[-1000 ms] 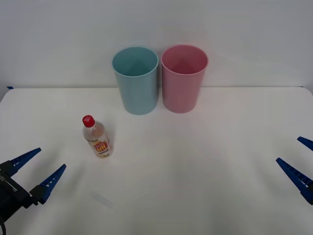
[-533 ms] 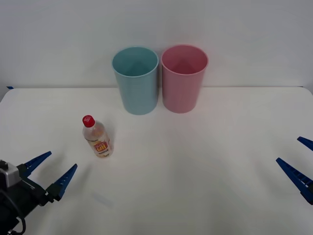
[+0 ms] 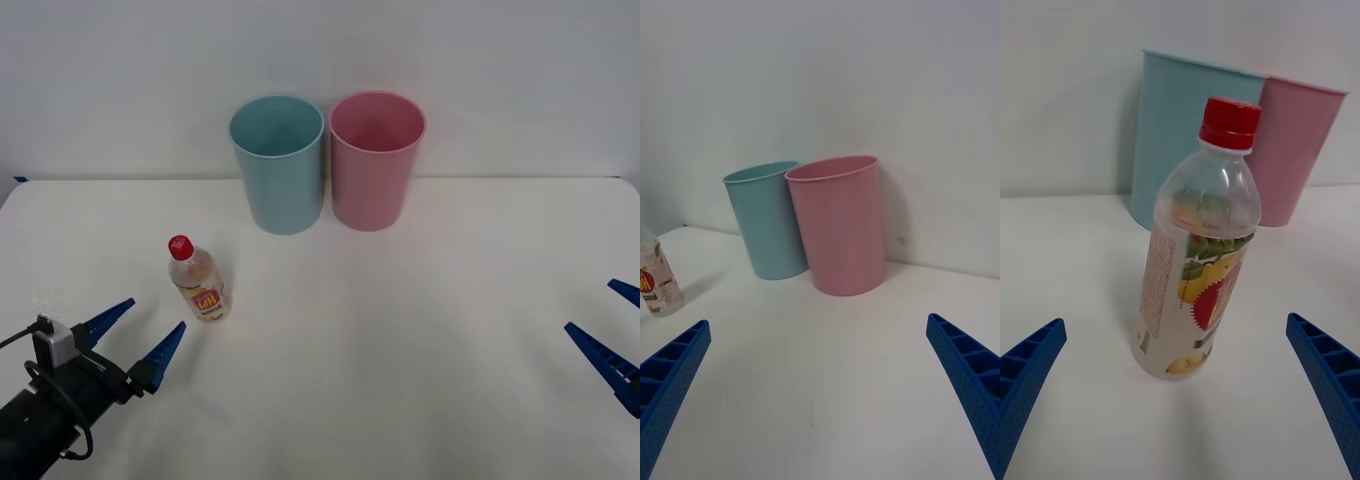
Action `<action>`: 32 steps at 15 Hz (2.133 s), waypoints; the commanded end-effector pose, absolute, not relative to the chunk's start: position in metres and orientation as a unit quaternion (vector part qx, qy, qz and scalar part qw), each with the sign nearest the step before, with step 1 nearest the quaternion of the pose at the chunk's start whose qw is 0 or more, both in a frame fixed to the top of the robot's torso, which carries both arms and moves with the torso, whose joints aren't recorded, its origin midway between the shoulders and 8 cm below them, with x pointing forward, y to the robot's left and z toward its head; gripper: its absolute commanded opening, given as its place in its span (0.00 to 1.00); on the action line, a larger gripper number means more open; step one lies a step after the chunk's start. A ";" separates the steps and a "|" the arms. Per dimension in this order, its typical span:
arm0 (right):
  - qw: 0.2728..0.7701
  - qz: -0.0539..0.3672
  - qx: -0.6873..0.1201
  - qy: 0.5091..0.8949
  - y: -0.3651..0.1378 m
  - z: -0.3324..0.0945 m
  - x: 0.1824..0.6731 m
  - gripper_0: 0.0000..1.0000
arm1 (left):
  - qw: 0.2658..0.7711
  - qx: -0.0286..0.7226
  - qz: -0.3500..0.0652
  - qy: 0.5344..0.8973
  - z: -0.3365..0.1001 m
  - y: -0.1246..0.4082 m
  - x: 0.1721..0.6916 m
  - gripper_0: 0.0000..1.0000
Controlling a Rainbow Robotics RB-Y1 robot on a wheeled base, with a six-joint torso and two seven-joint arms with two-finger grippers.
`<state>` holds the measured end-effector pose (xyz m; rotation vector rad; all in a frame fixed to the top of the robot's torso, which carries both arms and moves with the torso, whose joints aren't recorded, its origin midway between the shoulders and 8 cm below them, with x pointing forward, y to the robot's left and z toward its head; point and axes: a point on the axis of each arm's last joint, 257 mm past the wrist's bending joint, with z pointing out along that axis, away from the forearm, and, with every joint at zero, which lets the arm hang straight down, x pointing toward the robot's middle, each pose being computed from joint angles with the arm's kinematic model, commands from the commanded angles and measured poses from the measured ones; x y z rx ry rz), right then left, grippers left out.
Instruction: Grasp the object on the table and drop it into the matching bin: aluminum can to the light blue bin, PET bottle to the pink bin.
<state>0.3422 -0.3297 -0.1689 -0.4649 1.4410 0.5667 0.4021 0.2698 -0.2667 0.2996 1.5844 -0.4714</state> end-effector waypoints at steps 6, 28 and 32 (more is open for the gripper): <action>0.691 0.253 -0.208 0.645 -0.330 -0.169 0.342 1.00 | 0.675 0.167 -0.181 0.695 -0.274 0.250 0.436 1.00; 0.691 0.253 -0.208 0.645 -0.330 -0.169 0.342 1.00 | 0.683 0.178 -0.174 0.686 -0.276 0.203 0.499 0.04; 0.691 0.253 -0.208 0.645 -0.330 -0.169 0.342 1.00 | 0.684 0.177 -0.174 0.686 -0.276 0.204 0.499 0.00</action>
